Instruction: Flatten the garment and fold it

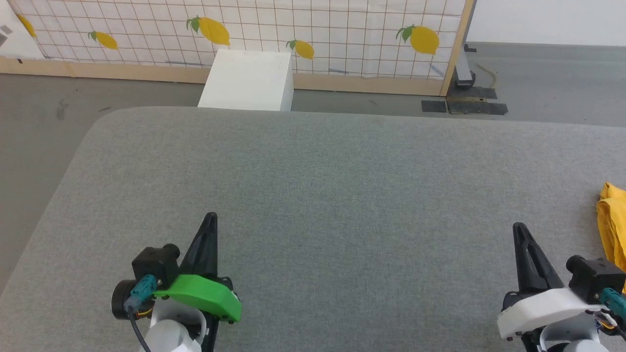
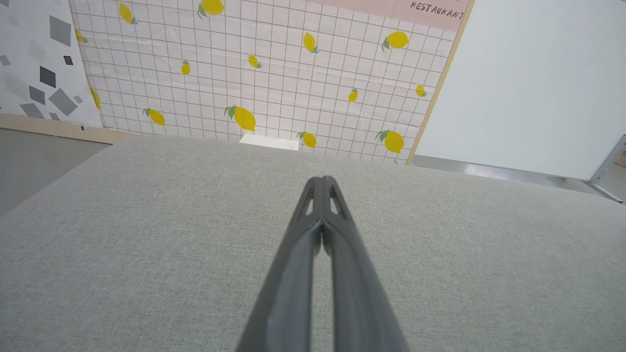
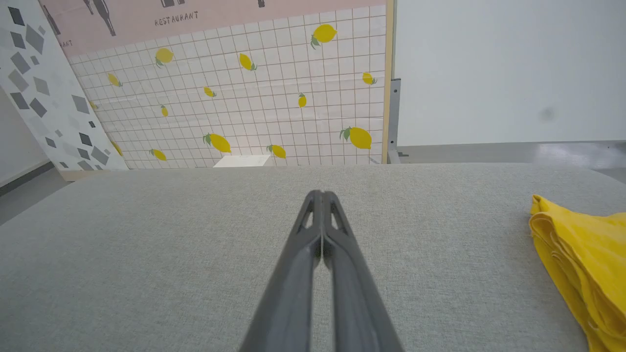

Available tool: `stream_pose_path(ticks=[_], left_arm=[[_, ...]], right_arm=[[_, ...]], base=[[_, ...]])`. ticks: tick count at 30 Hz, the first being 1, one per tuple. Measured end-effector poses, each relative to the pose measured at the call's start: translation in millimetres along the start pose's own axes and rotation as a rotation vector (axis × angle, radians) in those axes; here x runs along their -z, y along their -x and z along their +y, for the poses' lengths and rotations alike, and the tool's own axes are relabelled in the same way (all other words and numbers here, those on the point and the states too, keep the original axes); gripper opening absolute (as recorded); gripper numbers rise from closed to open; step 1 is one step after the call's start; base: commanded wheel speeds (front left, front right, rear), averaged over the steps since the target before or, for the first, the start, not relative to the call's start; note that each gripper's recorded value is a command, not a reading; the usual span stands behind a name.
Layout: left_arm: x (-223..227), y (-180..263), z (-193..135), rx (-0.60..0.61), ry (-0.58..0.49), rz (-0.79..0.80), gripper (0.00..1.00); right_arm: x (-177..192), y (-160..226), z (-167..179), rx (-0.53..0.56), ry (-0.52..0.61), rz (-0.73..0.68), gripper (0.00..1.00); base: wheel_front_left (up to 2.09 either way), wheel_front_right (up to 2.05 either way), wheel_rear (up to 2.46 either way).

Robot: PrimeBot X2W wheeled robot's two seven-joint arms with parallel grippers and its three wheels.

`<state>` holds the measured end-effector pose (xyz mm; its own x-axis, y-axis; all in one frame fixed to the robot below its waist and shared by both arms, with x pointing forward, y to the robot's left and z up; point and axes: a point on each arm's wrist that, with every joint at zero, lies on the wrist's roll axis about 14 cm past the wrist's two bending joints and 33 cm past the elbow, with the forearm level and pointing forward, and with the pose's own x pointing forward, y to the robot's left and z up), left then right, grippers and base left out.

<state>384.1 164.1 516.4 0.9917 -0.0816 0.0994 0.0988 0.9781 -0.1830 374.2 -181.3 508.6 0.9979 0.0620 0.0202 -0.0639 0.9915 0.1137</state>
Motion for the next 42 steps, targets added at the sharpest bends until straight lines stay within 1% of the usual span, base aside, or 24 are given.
stream_pose_path(ticks=[29,42], left_arm=[[-7.4,-2.4,-1.0,-0.005,-0.042,0.007,0.0],[-8.4,-1.3,-0.4,-0.009,-0.077,0.019,0.0]], right_arm=[[-0.4,1.4,4.6,-0.015,0.032,0.017,0.0],[-1.6,1.9,6.7,-0.022,0.045,0.02,0.0]], base=[[0.0,0.0,0.0],[0.0,0.0,0.0]])
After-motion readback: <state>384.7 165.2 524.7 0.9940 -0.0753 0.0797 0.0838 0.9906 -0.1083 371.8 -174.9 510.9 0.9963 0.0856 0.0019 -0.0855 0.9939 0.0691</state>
